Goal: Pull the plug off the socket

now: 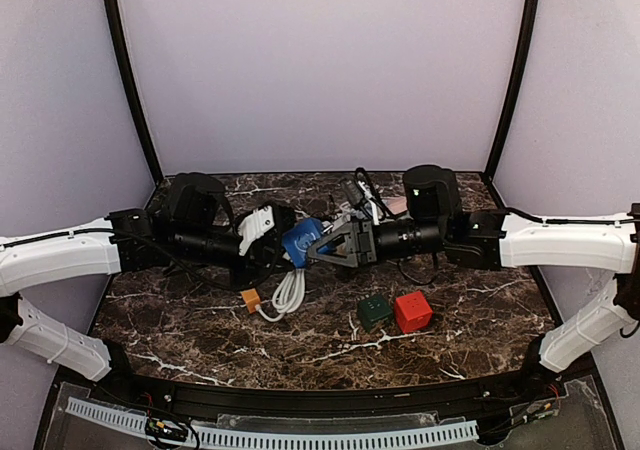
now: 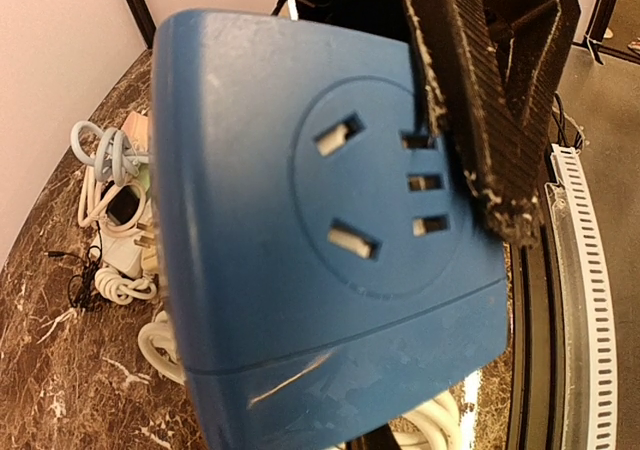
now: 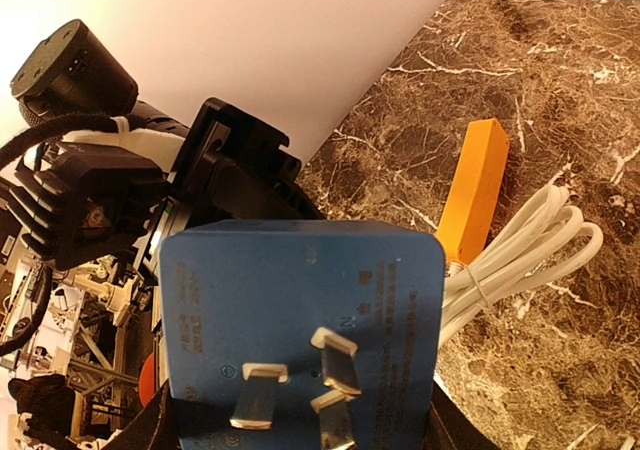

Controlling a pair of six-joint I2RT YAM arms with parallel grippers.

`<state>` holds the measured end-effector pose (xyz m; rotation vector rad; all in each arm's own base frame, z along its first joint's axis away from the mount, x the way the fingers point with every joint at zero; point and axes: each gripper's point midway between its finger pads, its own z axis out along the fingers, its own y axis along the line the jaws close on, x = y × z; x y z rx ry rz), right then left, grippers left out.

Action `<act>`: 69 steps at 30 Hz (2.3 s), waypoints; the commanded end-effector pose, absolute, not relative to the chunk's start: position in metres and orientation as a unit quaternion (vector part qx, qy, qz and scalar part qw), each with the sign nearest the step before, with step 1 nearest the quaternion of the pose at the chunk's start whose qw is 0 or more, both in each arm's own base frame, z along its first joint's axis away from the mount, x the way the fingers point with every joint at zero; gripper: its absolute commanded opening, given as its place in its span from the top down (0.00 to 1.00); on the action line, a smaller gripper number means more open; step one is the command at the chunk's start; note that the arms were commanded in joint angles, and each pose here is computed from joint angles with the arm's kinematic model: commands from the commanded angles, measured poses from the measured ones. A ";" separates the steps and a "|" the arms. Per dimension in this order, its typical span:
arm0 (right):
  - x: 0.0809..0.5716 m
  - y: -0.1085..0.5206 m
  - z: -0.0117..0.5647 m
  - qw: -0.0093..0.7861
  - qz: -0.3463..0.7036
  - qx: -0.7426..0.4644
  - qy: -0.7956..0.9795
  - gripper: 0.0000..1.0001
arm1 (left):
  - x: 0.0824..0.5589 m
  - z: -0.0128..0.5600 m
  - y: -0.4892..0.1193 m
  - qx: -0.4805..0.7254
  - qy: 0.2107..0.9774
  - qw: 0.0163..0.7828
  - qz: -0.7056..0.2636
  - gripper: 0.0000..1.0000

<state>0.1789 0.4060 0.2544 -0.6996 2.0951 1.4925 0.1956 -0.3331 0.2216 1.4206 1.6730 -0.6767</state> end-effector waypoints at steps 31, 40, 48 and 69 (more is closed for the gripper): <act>0.145 0.425 0.296 0.298 0.559 -0.408 0.657 0.07 | 0.137 0.286 -0.324 0.556 0.557 0.322 -0.526 1.00; 0.158 0.424 0.306 0.348 0.523 -0.424 0.652 0.07 | 0.124 0.285 -0.325 0.563 0.546 0.263 -0.562 0.99; 0.140 0.431 0.316 0.316 0.555 -0.458 0.619 0.11 | 0.128 0.280 -0.327 0.560 0.557 0.255 -0.558 0.99; 0.127 0.440 0.296 0.254 0.579 -0.465 0.620 0.36 | 0.132 0.281 -0.330 0.552 0.558 0.264 -0.560 0.99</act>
